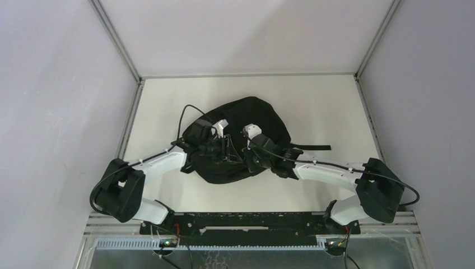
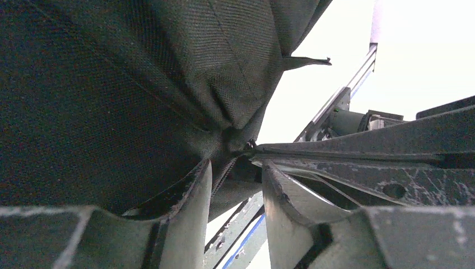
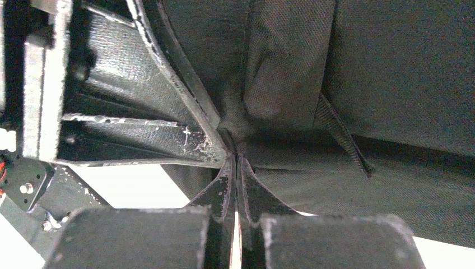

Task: Pack the student bag
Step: Zip the student bag at the center of the board.

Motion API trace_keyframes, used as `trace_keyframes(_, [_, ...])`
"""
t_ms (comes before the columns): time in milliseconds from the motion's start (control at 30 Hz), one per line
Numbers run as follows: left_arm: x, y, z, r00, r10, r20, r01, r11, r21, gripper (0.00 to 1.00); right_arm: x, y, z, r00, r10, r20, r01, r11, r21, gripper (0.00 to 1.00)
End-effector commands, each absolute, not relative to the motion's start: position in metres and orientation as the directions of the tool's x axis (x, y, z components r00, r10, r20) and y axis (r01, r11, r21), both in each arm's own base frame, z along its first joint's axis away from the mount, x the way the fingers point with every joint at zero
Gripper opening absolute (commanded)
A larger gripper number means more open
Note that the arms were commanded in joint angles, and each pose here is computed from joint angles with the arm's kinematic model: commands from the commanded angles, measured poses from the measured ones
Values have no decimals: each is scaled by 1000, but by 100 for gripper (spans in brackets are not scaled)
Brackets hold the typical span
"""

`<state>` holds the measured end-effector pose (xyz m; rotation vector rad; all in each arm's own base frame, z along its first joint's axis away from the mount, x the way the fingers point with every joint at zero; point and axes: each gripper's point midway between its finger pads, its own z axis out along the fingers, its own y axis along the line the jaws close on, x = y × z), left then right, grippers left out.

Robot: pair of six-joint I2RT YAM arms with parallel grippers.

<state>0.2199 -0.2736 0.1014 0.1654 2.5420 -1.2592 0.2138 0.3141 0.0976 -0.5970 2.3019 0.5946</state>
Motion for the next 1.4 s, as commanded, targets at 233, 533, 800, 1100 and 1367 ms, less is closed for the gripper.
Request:
trace_keyframes(233, [219, -287, 110, -939, -34, -342, 277, 513, -813, 41, 213, 324, 123, -616, -204, -761, -603, 743, 289, 0])
trace_keyframes(533, [202, -299, 115, -945, 35, -327, 316, 366, -875, 36, 210, 322, 120, -635, -181, -751, -596, 733, 328, 0])
trace_keyframes(800, [205, -299, 113, -947, 18, -322, 306, 368, -878, 26, 210, 320, 121, -643, -168, -747, -590, 731, 344, 0])
trace_keyframes(1100, [220, -278, 112, -945, -125, -302, 211, 472, -856, 46, 203, 322, 120, -613, -196, -766, -640, 691, 335, 0])
trace_keyframes(1367, [213, -263, 113, -943, -152, -296, 191, 483, -855, 49, 199, 328, 114, -487, -215, -847, -742, 613, 271, 0])
